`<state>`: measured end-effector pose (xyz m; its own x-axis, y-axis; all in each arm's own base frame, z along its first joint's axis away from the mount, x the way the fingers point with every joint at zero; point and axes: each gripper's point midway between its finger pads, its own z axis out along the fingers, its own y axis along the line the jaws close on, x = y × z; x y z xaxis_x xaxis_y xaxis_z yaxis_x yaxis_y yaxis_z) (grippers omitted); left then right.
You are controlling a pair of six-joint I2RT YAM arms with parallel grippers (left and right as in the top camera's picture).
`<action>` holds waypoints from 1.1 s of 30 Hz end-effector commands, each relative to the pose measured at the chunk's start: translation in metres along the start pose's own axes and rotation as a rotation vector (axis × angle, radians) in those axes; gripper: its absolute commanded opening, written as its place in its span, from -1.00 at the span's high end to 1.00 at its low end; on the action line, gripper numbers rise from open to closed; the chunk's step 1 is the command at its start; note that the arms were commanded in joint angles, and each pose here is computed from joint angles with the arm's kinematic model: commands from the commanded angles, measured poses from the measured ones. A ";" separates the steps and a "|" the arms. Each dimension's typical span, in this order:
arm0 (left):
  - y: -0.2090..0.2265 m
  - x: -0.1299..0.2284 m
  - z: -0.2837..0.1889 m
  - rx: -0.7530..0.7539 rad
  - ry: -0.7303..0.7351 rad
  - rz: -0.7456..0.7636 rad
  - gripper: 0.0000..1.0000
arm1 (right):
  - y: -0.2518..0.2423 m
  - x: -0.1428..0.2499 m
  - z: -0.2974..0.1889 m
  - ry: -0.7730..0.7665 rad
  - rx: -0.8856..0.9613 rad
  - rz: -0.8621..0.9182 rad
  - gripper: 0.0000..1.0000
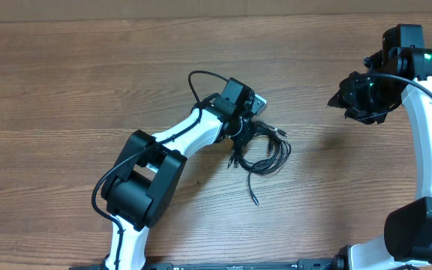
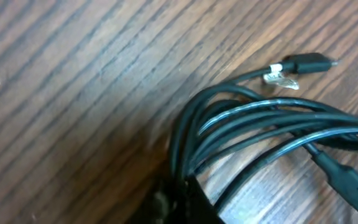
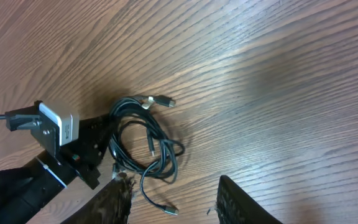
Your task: Untangle cables
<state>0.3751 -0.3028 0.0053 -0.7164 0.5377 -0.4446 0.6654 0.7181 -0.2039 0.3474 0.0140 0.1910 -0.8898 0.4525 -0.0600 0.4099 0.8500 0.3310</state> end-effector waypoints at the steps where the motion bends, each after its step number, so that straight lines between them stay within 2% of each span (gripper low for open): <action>1: 0.001 0.000 -0.010 0.009 0.040 -0.165 0.91 | 0.016 0.001 -0.015 -0.034 -0.060 -0.061 0.15; 7: -0.011 -0.056 -0.115 0.226 0.020 -0.326 0.91 | 0.073 0.033 -0.016 0.068 -0.290 -0.267 0.17; 11: -0.022 -0.058 -0.168 0.269 0.062 -0.350 0.91 | 0.111 0.063 -0.013 0.134 -0.373 -0.358 0.18; 14: -0.032 -0.060 -0.190 0.317 0.057 -0.349 0.92 | 0.131 0.077 -0.009 0.170 -0.381 -0.296 0.24; 19: -0.049 -0.071 -0.212 0.517 0.013 -0.376 0.92 | 0.145 0.081 0.006 0.200 -0.361 -0.214 0.28; 25: -0.038 -0.073 -0.216 0.527 0.000 -0.427 0.91 | 0.150 0.076 0.035 0.235 -0.336 -0.106 0.35; 28: -0.040 -0.080 -0.223 0.579 -0.026 -0.428 0.91 | 0.154 0.068 0.045 0.237 -0.338 -0.055 0.36; 33: -0.039 -0.085 -0.225 0.594 -0.044 -0.445 0.92 | 0.166 0.065 0.042 0.248 -0.393 -0.012 0.35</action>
<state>0.3660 -0.2731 0.2224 -0.9465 0.2381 -0.2178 0.3165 0.5531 -0.7706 0.3658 0.1899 0.1980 -0.9482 0.3005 0.1033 0.2934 0.7028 0.6481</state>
